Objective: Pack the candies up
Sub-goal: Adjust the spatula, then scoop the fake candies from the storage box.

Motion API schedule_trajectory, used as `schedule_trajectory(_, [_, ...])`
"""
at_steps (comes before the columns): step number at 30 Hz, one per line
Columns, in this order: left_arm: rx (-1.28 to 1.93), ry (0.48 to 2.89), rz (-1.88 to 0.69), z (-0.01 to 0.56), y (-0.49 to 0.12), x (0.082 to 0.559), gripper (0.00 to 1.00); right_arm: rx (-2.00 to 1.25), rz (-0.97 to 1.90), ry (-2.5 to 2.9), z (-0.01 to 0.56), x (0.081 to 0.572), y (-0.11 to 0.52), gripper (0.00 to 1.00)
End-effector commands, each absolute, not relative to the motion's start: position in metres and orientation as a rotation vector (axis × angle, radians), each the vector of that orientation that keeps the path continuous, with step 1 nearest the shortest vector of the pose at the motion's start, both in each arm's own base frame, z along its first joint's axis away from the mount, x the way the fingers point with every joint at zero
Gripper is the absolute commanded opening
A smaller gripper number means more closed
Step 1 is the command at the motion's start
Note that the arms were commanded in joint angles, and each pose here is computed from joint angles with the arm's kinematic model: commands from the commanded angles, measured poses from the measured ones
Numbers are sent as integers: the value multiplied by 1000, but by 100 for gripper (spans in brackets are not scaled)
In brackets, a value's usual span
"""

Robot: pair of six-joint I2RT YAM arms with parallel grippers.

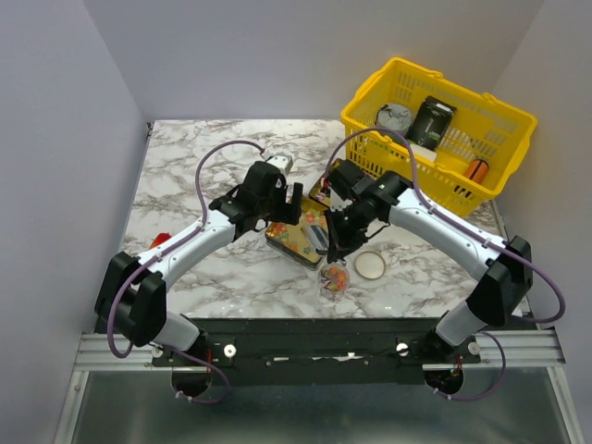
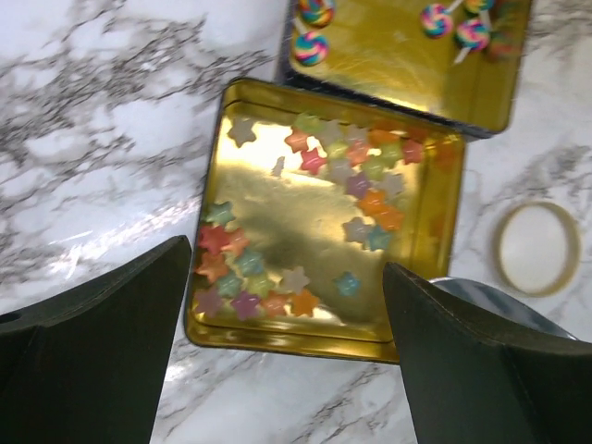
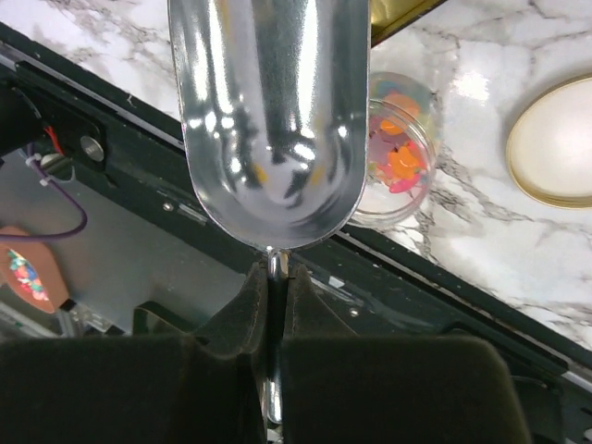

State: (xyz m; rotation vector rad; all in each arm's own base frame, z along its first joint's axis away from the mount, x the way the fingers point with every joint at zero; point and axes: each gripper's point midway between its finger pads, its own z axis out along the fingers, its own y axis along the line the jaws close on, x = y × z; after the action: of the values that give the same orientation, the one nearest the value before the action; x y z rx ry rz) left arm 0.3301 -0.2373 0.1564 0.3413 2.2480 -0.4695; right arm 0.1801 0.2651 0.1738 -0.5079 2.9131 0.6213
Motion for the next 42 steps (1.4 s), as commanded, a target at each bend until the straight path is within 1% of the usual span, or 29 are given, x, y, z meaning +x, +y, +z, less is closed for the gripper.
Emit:
schedule_trajectory(1, [250, 2368, -206, 120, -196, 327, 96, -413, 728, 2990, 160, 186, 286, 1])
schedule_trajectory(6, [199, 2469, -163, 96, -187, 319, 96, -230, 895, 3071, 157, 195, 307, 1])
schedule_trajectory(11, [177, 2538, -133, 78, -183, 314, 95, 105, 1038, 3174, 151, 207, 318, 1])
schedule_trajectory(18, [168, 2580, -115, 67, -179, 308, 94, 410, 1080, 3272, 142, 213, 324, 1])
schedule_trajectory(21, [166, 2586, -117, 65, -180, 308, 93, 507, 1041, 3302, 138, 211, 323, 1])
schedule_trajectory(24, [170, 2603, -134, 61, -181, 306, 90, 575, 1028, 3324, 135, 209, 324, 1])
schedule_trajectory(27, [167, 2642, -151, 52, -183, 301, 82, 621, 978, 3337, 130, 208, 321, 1])
schedule_trajectory(28, [167, 2655, -155, 49, -184, 300, 78, 633, 963, 3337, 128, 209, 320, 1])
schedule_trajectory(30, [166, 2674, -172, 46, -185, 297, 74, 653, 943, 3344, 123, 209, 319, 1])
schedule_trajectory(34, [163, 2702, -142, 41, -182, 296, 62, 669, 904, 3350, 115, 209, 316, 1])
schedule_trajectory(42, [172, 2714, -150, 36, -184, 295, 54, 693, 844, 3364, 101, 212, 305, 1])
